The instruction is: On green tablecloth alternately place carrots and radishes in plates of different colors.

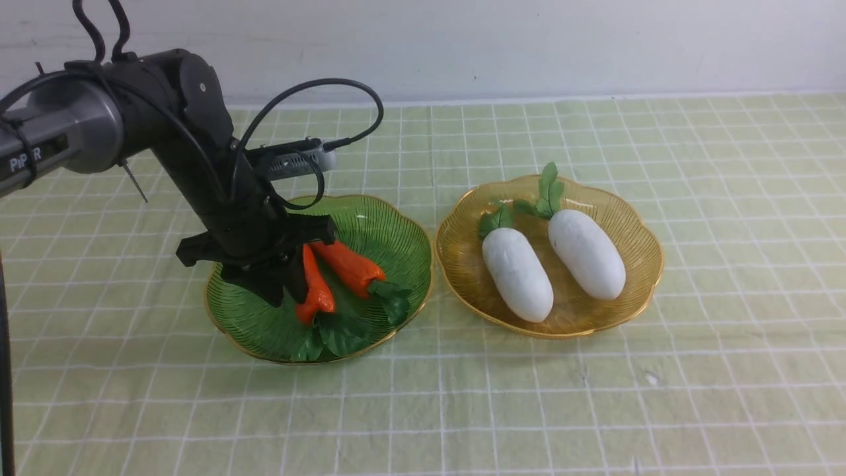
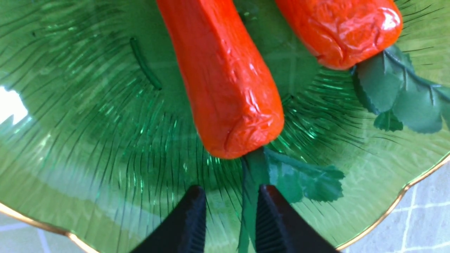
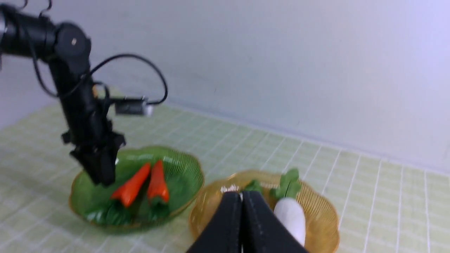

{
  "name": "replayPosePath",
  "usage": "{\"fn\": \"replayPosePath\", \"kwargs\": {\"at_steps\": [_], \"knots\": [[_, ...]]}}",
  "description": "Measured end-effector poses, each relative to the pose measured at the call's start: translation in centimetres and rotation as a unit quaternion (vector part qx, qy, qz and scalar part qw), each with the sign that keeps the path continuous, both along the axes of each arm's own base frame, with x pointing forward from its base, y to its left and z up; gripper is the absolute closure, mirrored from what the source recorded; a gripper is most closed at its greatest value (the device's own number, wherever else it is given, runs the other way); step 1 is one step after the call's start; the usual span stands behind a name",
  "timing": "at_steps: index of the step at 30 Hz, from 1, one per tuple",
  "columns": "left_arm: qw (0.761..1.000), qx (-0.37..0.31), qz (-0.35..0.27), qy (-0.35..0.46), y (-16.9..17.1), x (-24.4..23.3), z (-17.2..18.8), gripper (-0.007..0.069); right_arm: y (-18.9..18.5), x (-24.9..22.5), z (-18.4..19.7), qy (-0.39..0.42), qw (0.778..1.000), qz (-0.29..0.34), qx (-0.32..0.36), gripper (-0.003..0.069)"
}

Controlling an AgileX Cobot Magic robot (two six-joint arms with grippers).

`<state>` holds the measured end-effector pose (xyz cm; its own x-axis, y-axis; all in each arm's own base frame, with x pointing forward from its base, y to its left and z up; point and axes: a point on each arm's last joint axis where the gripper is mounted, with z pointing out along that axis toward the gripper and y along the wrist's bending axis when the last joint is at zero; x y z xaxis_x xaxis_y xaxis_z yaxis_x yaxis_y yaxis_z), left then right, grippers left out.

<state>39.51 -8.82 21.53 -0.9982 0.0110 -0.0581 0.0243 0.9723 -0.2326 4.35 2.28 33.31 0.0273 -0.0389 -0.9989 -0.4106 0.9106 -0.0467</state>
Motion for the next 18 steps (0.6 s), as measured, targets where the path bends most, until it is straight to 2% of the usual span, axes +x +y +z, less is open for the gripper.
{"fn": "replayPosePath", "kwargs": {"at_steps": [6,14,18], "knots": [[1.0,0.001,-0.002,0.009,0.0,-0.2,0.0,0.0443,-0.2,1.1,-2.0,-0.094,0.994,-0.032,0.046,0.0671],[1.0,0.004,-0.003,0.008,0.1,-0.2,0.0,0.0445,-0.3,1.1,-1.9,-0.11,0.992,-0.036,0.053,0.0671],[1.0,0.013,-0.006,0.007,0.2,-0.1,-0.1,0.0535,-0.3,1.1,-1.9,-0.11,0.992,-0.036,0.054,0.0671]]}}
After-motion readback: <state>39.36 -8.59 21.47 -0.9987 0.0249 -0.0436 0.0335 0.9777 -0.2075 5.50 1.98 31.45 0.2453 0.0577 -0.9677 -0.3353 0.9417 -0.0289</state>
